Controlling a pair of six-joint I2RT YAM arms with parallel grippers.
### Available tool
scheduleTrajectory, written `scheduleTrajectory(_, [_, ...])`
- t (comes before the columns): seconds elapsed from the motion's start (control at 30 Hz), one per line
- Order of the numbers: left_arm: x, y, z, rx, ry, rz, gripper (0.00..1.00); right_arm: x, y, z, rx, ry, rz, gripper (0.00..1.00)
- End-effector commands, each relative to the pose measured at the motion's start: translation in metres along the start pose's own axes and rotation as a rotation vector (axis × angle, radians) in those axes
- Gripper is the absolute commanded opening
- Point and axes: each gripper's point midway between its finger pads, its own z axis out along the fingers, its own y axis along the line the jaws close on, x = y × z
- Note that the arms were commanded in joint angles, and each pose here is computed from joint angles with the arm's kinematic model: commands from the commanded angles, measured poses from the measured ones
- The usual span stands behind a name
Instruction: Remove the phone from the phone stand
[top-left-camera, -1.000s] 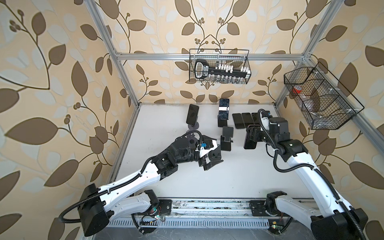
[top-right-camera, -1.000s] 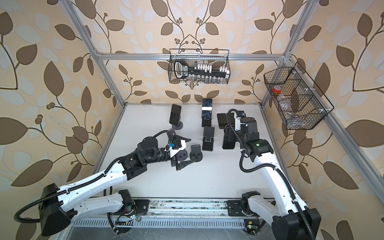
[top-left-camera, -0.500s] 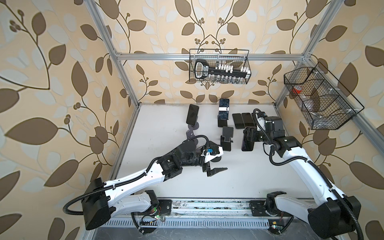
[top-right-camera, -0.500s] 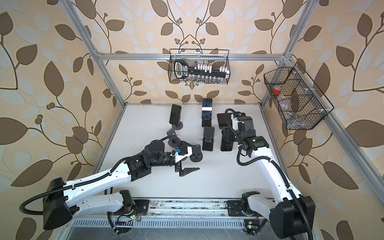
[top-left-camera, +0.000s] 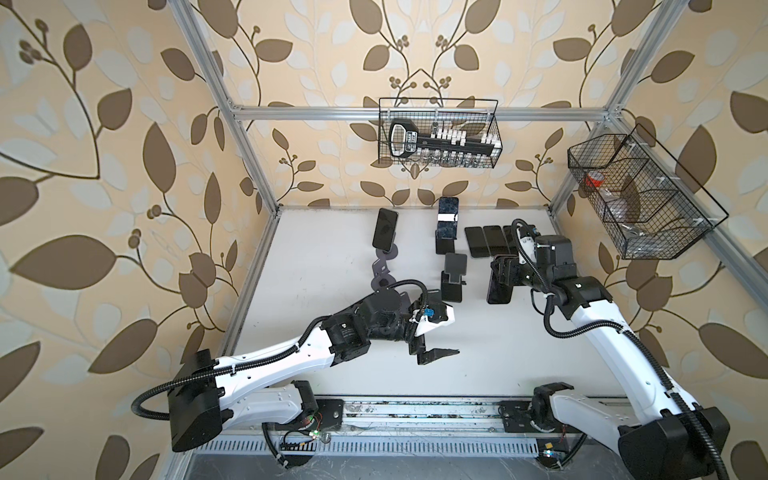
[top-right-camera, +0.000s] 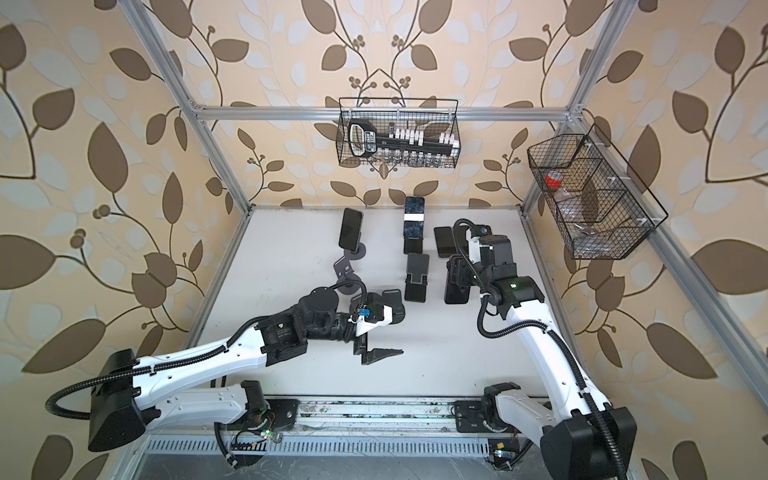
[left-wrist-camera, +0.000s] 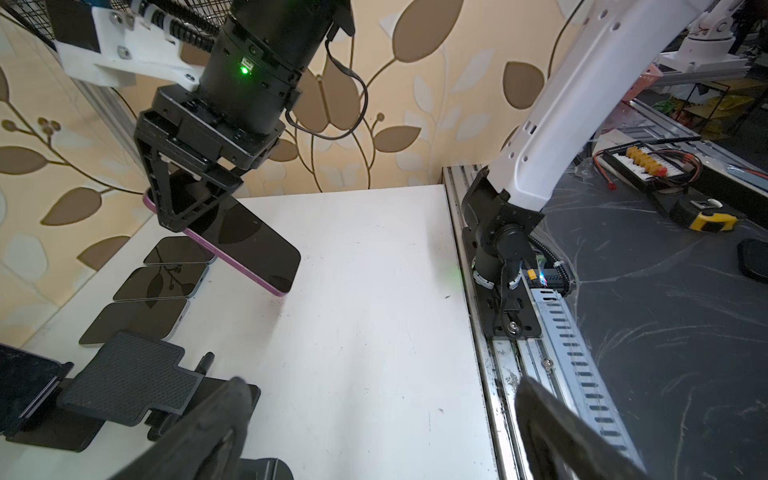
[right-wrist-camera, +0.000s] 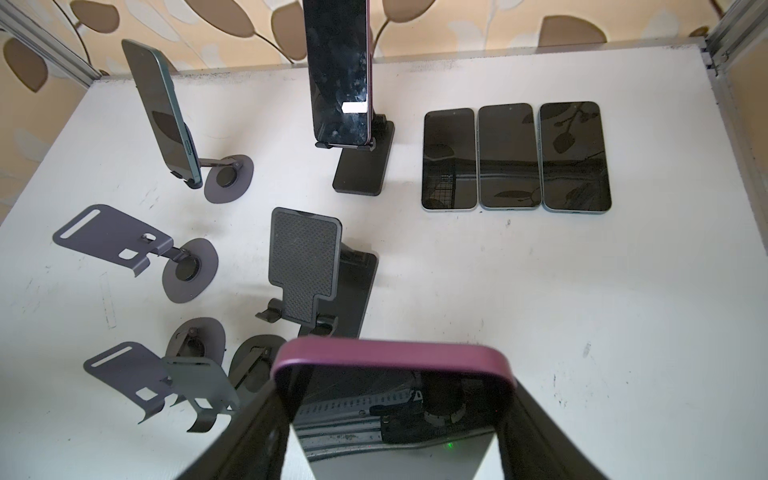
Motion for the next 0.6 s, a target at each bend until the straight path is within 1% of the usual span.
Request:
scheduleTrajectory(0.0, [-0.01,-0.005,0.002,0.022,-0.025,0.011,0.99,0.0,-0.003,-0.008,0.011,-0.012,-0.014,0.05])
scheduleTrajectory(0.3, [-0.002,-0.011,0.009,0.039,-0.001,0.005,0.99,0.006,-0.002,-0.009,0.003,0.003,-0.011,0.05])
scheduleTrajectory(0.57, [0.002,-0.007,0.01,0.016,0.027,0.021,0.99,0.005,0.0,-0.007,-0.009,-0.009,-0.035,0.05])
